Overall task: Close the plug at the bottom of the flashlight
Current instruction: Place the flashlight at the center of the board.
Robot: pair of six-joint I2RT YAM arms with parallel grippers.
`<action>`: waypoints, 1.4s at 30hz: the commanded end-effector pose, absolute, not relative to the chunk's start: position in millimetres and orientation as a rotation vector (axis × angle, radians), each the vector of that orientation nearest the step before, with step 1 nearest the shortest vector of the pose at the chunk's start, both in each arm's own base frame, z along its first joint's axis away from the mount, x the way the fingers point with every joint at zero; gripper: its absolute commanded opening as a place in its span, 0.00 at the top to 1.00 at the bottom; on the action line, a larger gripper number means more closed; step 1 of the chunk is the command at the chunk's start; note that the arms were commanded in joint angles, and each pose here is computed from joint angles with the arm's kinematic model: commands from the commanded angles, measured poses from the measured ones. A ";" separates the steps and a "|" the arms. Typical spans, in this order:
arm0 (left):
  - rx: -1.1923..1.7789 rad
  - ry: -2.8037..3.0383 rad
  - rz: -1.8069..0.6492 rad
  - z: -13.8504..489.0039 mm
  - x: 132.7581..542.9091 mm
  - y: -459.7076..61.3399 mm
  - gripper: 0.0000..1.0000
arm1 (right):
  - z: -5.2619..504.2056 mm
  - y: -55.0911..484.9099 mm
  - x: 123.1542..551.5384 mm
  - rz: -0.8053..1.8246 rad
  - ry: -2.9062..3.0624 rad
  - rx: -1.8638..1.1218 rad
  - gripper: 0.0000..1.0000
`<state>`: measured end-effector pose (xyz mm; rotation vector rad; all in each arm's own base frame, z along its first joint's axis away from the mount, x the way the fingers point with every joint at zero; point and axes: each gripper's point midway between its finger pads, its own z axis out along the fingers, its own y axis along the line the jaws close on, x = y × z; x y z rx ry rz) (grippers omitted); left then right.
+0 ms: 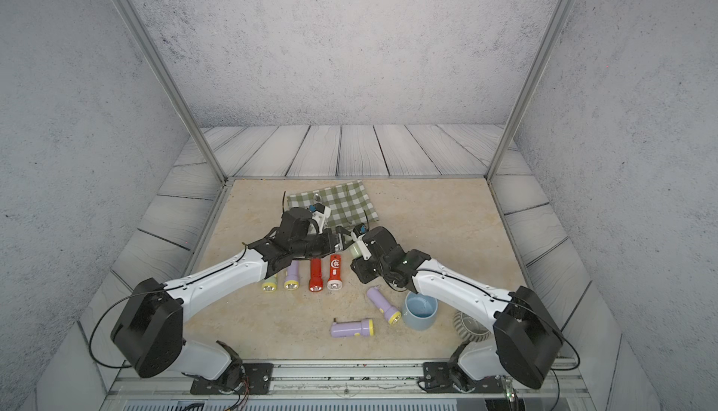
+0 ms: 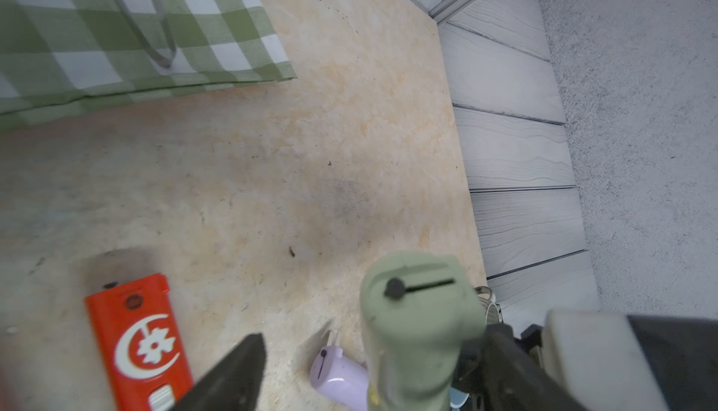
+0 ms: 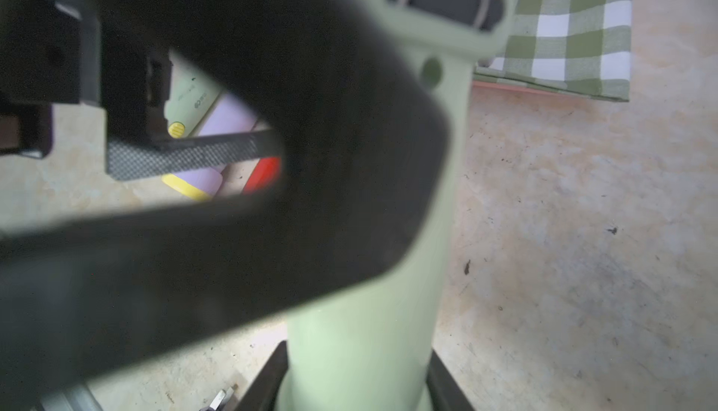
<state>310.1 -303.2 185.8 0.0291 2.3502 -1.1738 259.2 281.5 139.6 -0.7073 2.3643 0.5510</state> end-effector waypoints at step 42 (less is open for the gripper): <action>-0.280 1.890 -0.592 262.6 274.7 -124.4 0.02 | 13.1 296.1 264.1 0.402 2.903 -0.367 0.61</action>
